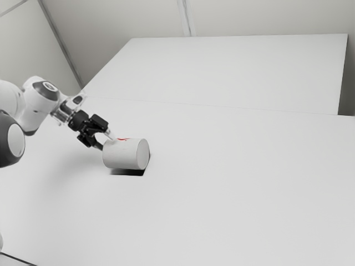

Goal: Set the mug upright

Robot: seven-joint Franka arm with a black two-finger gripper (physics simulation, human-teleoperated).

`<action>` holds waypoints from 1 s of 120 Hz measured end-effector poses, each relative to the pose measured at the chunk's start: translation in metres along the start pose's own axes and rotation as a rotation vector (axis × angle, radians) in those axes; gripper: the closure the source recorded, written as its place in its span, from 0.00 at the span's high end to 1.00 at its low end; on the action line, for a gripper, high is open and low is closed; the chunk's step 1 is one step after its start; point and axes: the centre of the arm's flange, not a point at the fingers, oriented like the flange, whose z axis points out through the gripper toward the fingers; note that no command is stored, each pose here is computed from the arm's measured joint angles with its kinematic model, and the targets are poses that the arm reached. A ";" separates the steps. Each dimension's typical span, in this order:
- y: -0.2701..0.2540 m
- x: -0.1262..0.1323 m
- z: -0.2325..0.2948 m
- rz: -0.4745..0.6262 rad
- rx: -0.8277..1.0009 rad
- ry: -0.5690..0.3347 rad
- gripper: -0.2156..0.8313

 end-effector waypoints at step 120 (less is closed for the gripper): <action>0.096 0.006 0.040 0.150 -0.033 0.016 0.20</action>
